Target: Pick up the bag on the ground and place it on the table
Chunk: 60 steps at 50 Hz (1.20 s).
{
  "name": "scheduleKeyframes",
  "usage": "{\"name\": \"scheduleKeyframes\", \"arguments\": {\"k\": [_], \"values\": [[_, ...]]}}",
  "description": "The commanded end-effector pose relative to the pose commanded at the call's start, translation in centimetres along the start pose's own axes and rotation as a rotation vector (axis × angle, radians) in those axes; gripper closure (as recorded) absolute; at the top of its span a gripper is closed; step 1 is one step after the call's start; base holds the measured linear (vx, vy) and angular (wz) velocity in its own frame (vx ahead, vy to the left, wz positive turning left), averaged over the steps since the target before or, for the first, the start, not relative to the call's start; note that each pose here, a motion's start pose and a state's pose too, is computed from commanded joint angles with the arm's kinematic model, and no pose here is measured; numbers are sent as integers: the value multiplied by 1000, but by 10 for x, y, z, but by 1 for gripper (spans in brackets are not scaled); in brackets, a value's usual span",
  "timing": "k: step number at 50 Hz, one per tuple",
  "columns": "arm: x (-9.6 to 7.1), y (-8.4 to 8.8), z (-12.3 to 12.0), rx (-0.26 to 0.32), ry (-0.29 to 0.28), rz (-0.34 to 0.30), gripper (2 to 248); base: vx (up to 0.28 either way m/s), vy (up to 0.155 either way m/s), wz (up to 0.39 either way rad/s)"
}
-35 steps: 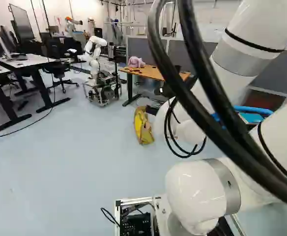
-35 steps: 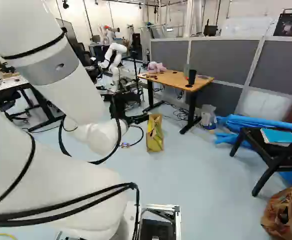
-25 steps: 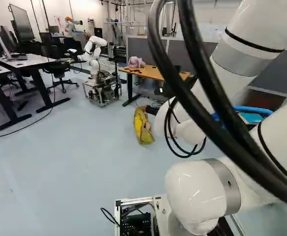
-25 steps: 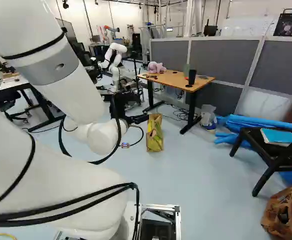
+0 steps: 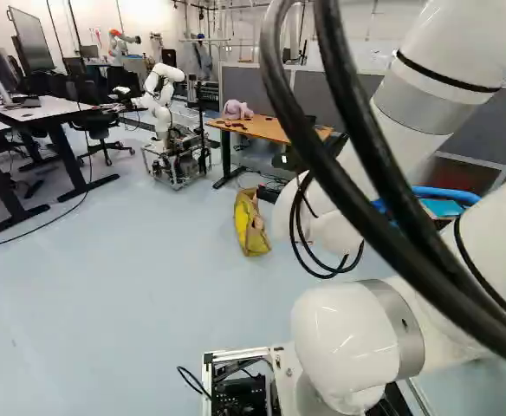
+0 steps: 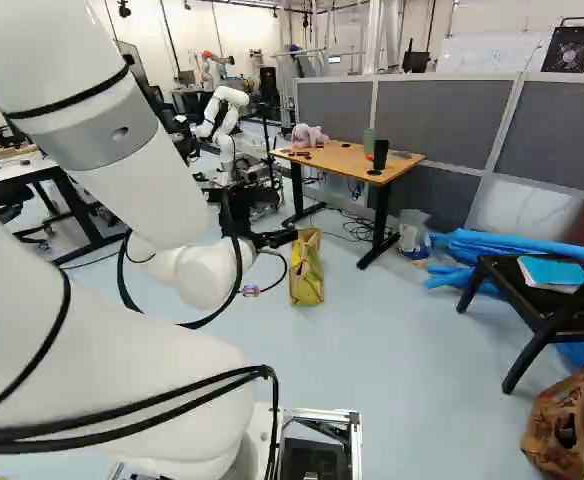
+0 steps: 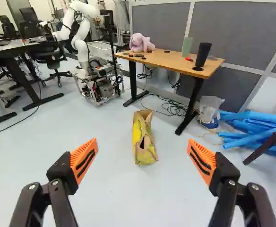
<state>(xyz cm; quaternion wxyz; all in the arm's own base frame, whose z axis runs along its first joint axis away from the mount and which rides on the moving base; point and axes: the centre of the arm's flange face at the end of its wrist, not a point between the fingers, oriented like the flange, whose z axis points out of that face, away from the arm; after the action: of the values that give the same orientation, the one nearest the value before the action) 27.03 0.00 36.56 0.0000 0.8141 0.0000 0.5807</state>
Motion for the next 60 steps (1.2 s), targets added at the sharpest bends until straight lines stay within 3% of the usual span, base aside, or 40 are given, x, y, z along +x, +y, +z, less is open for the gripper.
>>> {"name": "scheduleKeyframes", "arguments": {"k": [60], "values": [[0, 0, 0, 0, 0, 0, 3, 131, 0, -13]]}}
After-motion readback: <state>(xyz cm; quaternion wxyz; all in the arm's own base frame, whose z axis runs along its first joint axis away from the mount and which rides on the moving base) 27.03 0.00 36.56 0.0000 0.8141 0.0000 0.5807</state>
